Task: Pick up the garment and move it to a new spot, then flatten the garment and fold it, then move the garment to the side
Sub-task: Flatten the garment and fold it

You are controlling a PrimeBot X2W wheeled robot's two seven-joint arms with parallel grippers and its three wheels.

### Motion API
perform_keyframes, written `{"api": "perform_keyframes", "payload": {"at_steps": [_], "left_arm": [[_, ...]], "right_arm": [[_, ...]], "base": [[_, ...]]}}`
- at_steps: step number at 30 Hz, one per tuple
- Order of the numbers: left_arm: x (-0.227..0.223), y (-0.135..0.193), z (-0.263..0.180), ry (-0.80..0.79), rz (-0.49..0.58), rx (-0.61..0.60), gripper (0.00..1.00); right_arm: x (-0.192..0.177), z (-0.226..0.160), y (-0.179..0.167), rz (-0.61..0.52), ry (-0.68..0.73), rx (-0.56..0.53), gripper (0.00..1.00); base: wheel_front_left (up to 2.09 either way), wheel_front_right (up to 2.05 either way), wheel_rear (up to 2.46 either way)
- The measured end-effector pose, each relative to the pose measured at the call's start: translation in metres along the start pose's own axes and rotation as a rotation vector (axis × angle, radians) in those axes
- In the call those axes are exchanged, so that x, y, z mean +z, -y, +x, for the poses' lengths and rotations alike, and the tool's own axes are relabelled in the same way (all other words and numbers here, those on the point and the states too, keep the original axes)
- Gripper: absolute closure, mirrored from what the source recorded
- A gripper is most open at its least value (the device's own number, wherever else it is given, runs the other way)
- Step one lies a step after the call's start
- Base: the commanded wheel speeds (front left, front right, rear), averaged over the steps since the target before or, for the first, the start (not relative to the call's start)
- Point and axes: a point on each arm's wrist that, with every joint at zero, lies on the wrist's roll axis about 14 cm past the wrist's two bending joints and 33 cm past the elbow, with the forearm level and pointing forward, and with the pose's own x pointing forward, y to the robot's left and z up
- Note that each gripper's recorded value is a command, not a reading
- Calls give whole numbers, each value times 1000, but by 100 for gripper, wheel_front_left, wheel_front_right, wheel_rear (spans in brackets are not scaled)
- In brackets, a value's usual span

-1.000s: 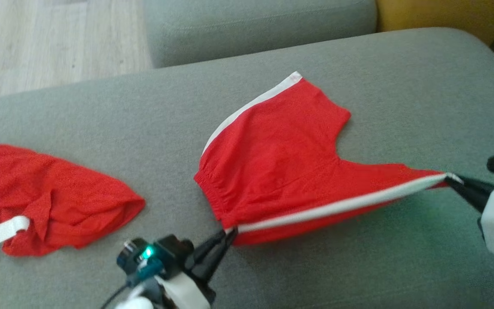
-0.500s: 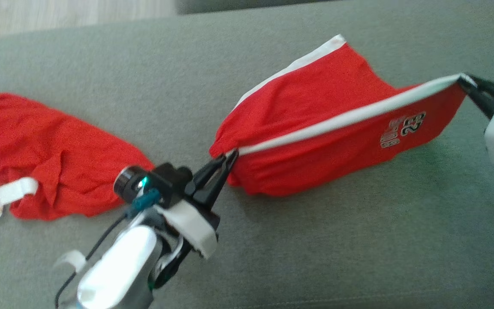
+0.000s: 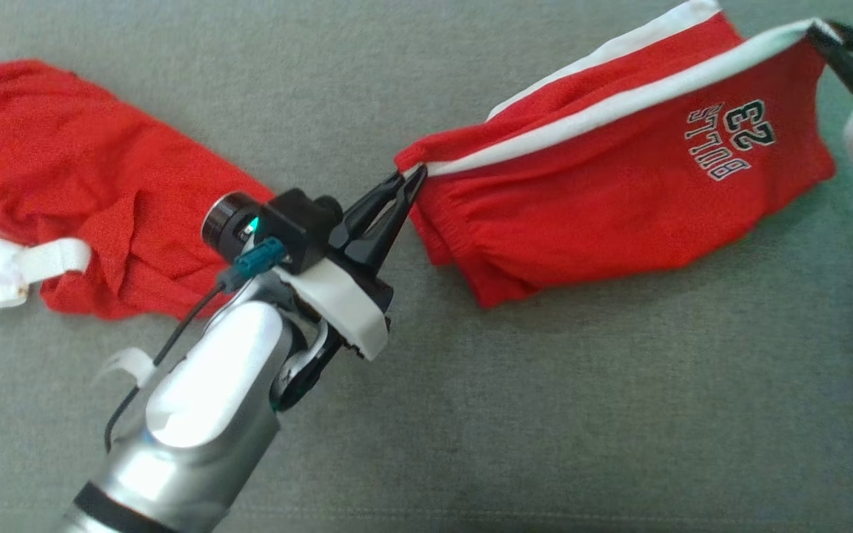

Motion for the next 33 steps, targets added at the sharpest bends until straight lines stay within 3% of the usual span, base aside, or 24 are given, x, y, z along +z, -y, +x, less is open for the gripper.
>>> {"api": "perform_keyframes", "payload": {"at_steps": [10, 19, 20, 21, 22, 23, 33], "left_arm": [[-19, -17, 9, -37, -13, 28, 100], [-32, -17, 13, -61, -26, 21, 100], [-34, -17, 13, -65, -29, 22, 100], [-35, -18, 14, -66, -29, 22, 77], [-34, -18, 16, -65, -27, 21, 16], [-32, -19, 17, -59, -24, 21, 0], [-5, -27, 22, 8, 9, 52, 0]], "right_arm": [[7, 49, -1, -74, -6, 24, 100], [7, 67, -4, -102, -4, 37, 100], [7, 68, -3, -96, 2, 31, 55], [6, 69, 1, -81, -1, 20, 0], [5, 70, 3, -75, -6, 12, 0], [4, 70, 5, -70, -5, 6, 0], [24, 53, 17, 25, 116, -56, 0]], "base": [[0, 0, 0], [0, 0, 0], [0, 0, 0], [0, 0, 0], [0, 0, 0], [0, 0, 0], [0, 0, 0]]}}
